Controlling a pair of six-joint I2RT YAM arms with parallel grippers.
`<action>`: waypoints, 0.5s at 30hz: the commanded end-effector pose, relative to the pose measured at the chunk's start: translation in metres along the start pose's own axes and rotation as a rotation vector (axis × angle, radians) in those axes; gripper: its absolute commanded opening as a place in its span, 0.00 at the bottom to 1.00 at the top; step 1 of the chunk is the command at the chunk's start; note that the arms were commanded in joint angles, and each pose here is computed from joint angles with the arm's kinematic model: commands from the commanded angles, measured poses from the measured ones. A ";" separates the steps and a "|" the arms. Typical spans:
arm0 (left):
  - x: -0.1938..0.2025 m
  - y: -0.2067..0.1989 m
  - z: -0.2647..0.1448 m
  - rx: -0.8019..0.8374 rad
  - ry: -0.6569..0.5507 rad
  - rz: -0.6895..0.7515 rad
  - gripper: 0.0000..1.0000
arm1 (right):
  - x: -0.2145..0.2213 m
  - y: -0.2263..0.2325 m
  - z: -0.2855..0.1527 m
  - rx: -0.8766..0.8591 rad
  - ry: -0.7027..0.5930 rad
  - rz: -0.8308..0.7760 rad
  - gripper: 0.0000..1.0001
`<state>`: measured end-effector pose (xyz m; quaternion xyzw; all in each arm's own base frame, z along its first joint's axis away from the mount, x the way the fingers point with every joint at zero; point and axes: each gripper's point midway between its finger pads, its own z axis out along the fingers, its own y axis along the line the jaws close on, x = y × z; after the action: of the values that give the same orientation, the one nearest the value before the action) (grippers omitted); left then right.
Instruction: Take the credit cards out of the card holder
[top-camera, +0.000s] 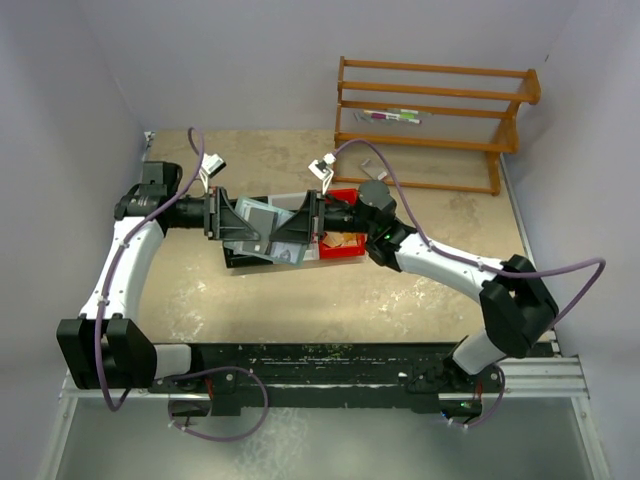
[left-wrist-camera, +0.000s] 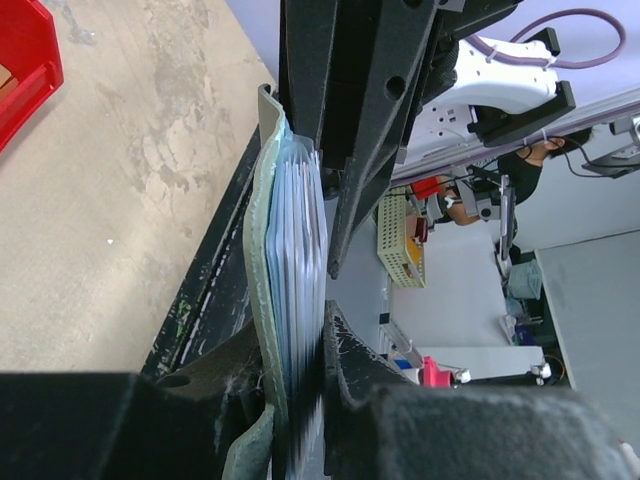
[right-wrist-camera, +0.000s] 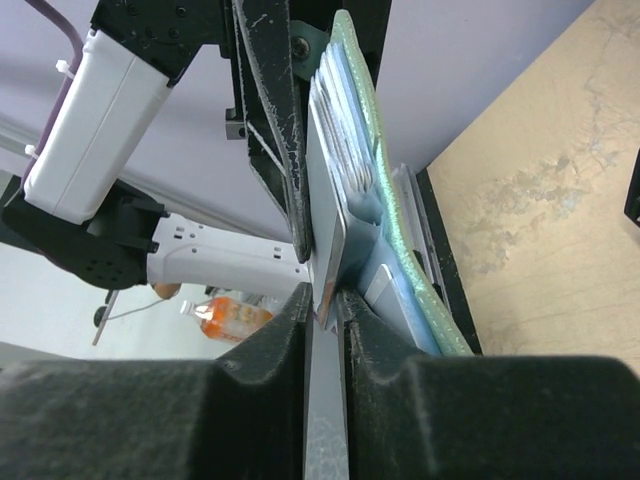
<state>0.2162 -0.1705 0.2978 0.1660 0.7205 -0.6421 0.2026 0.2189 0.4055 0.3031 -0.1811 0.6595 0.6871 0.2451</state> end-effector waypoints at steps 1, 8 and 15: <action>-0.001 -0.019 0.000 0.049 0.006 0.082 0.24 | -0.014 0.021 0.004 -0.065 -0.047 -0.053 0.15; 0.001 -0.006 0.000 -0.005 0.007 0.100 0.37 | -0.012 0.012 0.005 -0.027 -0.045 -0.038 0.00; 0.003 -0.032 -0.001 0.157 0.003 0.100 0.47 | -0.009 0.014 0.001 -0.030 -0.043 -0.057 0.00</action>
<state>0.2113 -0.1709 0.2951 0.1808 0.7161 -0.6409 0.2091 0.2239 0.4084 0.2919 -0.1677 0.6734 0.6793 0.2387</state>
